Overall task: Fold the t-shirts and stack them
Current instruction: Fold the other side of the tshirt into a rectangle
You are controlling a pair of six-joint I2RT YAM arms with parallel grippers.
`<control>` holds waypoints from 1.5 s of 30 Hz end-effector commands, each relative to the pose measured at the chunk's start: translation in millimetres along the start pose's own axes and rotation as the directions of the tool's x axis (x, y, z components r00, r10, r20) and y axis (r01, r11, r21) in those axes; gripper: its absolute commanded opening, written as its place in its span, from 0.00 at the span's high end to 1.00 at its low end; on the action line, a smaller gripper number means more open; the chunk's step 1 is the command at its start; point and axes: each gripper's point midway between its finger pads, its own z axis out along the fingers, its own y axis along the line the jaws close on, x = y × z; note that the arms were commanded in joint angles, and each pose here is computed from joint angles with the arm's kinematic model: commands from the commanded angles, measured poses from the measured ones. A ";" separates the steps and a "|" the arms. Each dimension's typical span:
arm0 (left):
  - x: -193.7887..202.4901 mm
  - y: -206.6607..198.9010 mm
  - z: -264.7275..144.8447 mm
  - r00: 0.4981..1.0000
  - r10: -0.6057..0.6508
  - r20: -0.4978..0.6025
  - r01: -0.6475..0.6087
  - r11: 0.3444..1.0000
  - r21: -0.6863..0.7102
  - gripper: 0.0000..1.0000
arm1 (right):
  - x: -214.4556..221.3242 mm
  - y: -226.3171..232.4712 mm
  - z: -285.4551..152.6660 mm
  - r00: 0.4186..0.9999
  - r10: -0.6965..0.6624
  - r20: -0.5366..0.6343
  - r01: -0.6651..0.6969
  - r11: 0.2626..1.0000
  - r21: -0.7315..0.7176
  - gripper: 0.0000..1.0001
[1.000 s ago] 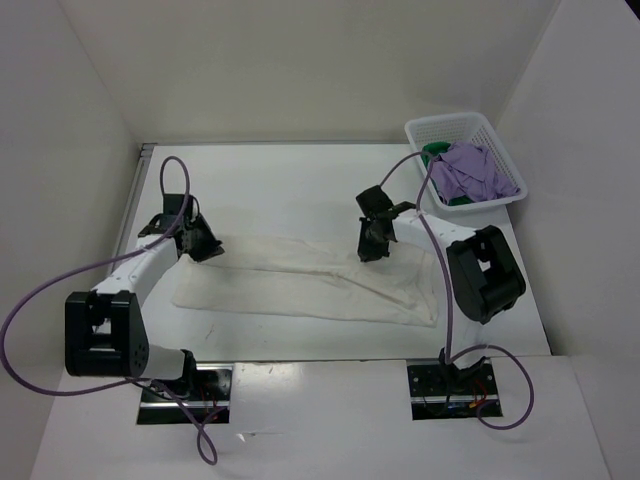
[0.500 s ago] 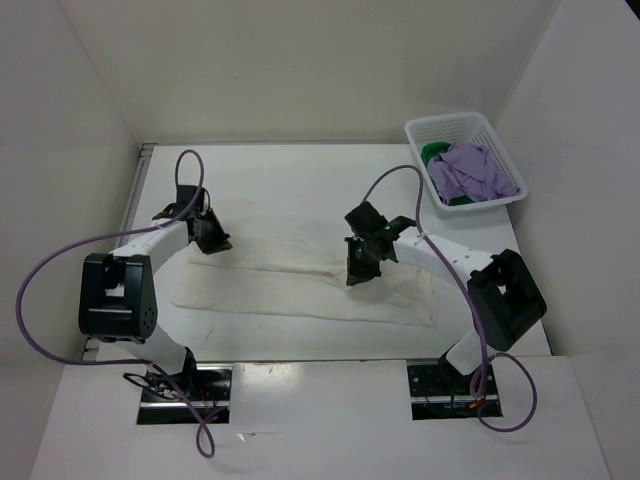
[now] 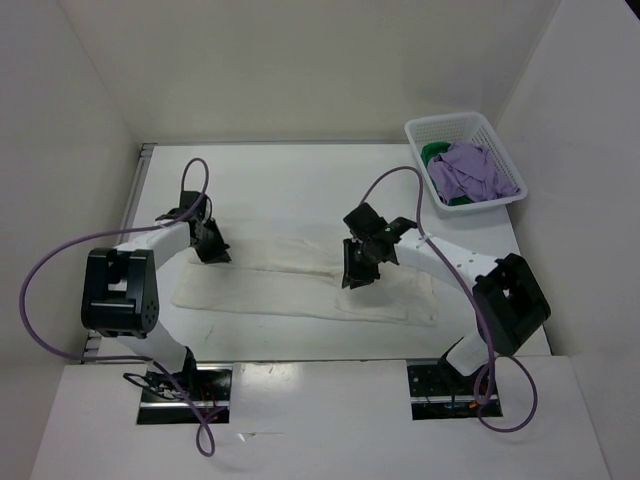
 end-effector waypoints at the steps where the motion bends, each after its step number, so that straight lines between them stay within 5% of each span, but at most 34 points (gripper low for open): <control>1: 13.6 6.7 -19.8 0.999 0.038 -0.028 -0.039 0.999 -0.022 0.87 | -21.2 2.4 -1.4 0.996 0.005 0.085 -0.004 1.000 -0.012 0.70; 5: 25.3 21.4 -40.7 0.999 0.020 -0.033 -0.022 0.998 -0.060 0.86 | -24.4 1.2 1.8 0.993 0.023 0.115 -0.022 1.000 -0.015 0.70; 10: -0.2 11.4 -91.4 0.994 -0.022 0.110 0.023 1.000 -0.010 0.86 | -36.9 -3.5 -1.4 0.987 0.032 0.158 -0.031 0.999 -0.012 0.70; 15: -22.8 -23.9 -49.7 0.991 -0.064 0.122 0.049 0.992 0.118 0.88 | -58.3 19.2 0.1 0.986 -0.003 0.169 0.014 0.998 -0.061 1.00; 21: -61.5 -42.9 -13.7 0.988 0.058 0.143 -0.070 0.994 0.078 0.91 | -76.3 43.3 9.8 0.988 -0.045 0.148 0.063 0.991 -0.118 1.00; 24: -49.8 -25.6 7.6 0.992 0.113 0.062 -0.113 0.994 0.007 0.95 | -82.1 50.2 7.2 0.985 -0.047 0.168 0.072 0.987 -0.142 1.00; 36: -14.3 26.3 4.2 0.983 0.174 -0.052 -0.181 0.966 -0.182 0.99 | -117.3 74.6 0.7 0.969 -0.076 0.234 0.117 0.979 -0.165 0.99; 45: 0.4 26.1 -23.8 0.982 0.165 -0.096 -0.180 0.968 -0.175 0.99 | -127.7 92.6 7.5 0.969 -0.092 0.229 0.144 0.965 -0.221 0.96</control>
